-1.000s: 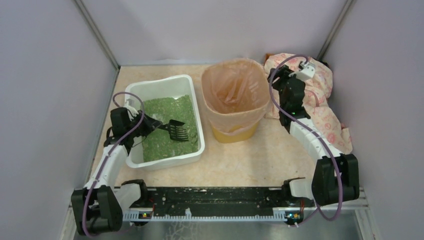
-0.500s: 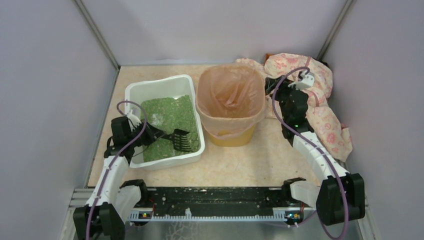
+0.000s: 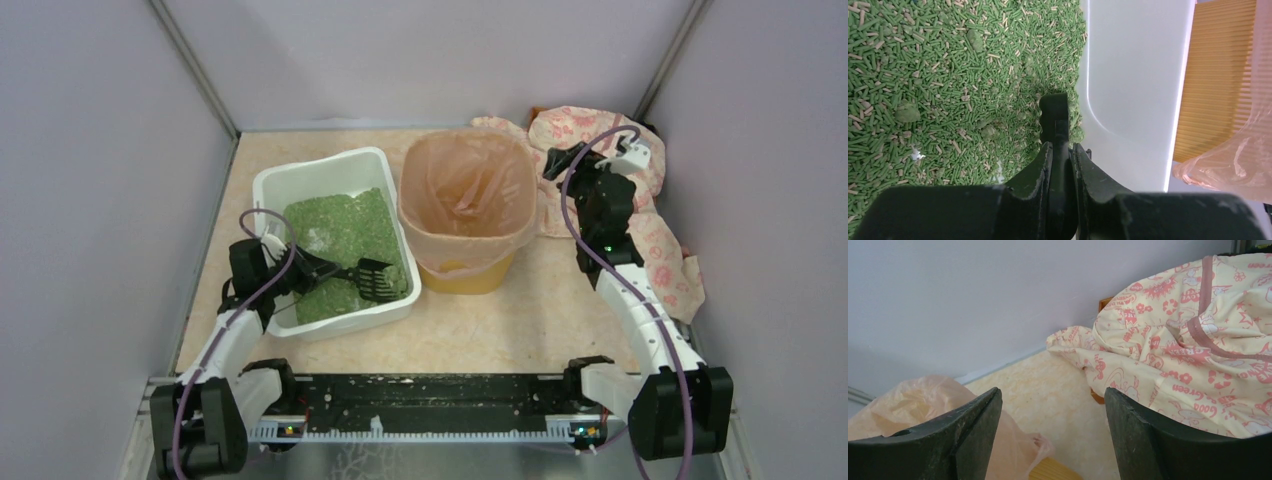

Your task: Clean the litter box

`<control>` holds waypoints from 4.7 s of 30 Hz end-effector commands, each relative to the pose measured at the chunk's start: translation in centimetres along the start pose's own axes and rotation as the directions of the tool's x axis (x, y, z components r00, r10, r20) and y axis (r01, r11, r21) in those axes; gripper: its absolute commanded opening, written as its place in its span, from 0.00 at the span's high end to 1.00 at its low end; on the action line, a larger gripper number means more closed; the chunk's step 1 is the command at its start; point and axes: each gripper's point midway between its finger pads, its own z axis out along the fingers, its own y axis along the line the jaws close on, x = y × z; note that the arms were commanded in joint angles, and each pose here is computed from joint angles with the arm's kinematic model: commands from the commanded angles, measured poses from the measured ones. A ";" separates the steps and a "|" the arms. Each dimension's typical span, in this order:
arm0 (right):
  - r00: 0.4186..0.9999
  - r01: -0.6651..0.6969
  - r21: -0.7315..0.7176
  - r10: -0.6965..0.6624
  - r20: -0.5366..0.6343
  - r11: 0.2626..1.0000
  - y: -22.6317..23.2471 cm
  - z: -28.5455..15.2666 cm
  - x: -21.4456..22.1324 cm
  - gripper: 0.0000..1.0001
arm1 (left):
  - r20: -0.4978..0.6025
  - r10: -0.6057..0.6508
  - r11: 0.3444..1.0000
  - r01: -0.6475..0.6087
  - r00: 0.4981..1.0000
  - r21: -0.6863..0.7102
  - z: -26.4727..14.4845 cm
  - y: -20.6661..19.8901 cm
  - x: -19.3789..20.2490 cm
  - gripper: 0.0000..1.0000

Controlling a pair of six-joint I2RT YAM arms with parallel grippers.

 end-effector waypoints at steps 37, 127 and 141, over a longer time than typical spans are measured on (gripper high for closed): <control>1.000 0.011 -0.061 -0.010 0.029 0.998 0.7 -2.2 -1.5 0.25 | 0.226 -0.232 0.919 0.137 0.946 0.369 -8.0 -5.4 -11.8 1.00; 0.987 -0.154 -0.081 0.157 0.035 0.985 0.7 -5.9 -1.2 0.30 | 0.762 0.614 -0.160 -0.913 0.206 0.376 -5.9 -39.8 0.5 1.00; 0.987 -0.157 -0.095 0.159 0.017 0.983 0.7 -5.8 -0.3 0.30 | 0.849 0.484 0.309 -0.949 0.210 0.058 -14.8 -43.0 -9.4 1.00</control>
